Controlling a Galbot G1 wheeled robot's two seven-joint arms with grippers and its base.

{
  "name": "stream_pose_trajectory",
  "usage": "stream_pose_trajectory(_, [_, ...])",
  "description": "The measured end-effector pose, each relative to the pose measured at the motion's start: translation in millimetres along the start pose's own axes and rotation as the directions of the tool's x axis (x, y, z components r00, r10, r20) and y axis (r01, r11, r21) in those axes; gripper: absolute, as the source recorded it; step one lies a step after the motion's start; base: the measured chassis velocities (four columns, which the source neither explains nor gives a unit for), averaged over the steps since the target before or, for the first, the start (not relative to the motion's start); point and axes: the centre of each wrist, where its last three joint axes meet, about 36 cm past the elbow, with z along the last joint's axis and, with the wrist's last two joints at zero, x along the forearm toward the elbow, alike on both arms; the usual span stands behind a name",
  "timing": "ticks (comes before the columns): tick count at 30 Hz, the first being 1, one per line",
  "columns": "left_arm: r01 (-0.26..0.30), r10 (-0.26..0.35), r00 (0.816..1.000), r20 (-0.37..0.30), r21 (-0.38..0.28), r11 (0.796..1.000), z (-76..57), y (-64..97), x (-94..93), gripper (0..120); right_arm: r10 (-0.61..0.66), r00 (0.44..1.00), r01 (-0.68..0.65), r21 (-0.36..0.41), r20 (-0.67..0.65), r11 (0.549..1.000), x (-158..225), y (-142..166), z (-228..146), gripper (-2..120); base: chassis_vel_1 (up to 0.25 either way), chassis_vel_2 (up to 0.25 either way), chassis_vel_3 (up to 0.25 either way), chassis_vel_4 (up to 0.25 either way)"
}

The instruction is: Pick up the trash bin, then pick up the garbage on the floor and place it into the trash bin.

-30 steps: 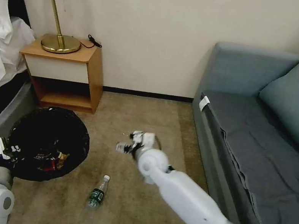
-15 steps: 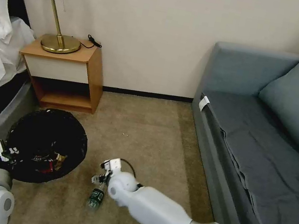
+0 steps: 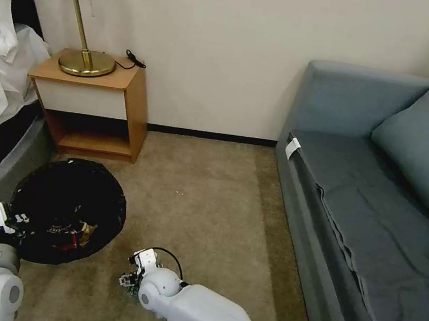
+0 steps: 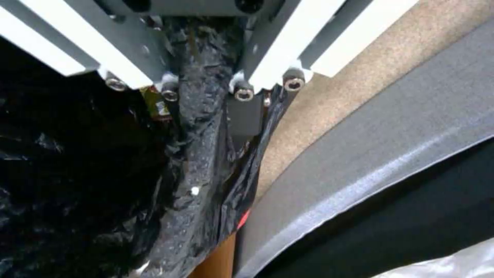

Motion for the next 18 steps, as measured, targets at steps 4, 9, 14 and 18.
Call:
stream_pose_trajectory(4, [-0.001, 0.001, 1.0, 0.003, 0.001, 1.0, -0.7, -0.4, -0.3, 2, 0.003, 1.0, -0.003, 0.014, -0.001, 1.0, -0.7, -0.2, 5.3, 100, 0.0, 0.0, 0.0, 0.0])
stream_pose_trajectory(9, [-0.003, 0.003, 1.0, 0.001, 0.001, 1.0, 0.0, -1.6, -0.7, 2, 0.006, 1.0, -0.005, 0.034, -0.012, 0.999, -3.1, 0.5, 14.1, 93, 0.0, 0.0, 0.0, 0.0])
stream_pose_trajectory(14, [-0.003, 0.003, 1.0, 0.002, 0.001, 1.0, 0.0, -1.7, -0.7, 2, 0.005, 1.0, -0.005, 0.045, -0.013, 0.999, -5.8, -0.1, 20.5, 84, 0.0, 0.0, 0.0, 0.0])
stream_pose_trajectory(18, [-0.003, 0.003, 1.0, 0.002, 0.001, 1.0, 0.3, -1.8, -0.7, 2, 0.009, 1.0, -0.008, 0.051, -0.009, 0.999, -7.3, -3.3, 23.6, 73, 0.0, 0.0, 0.0, 0.0])
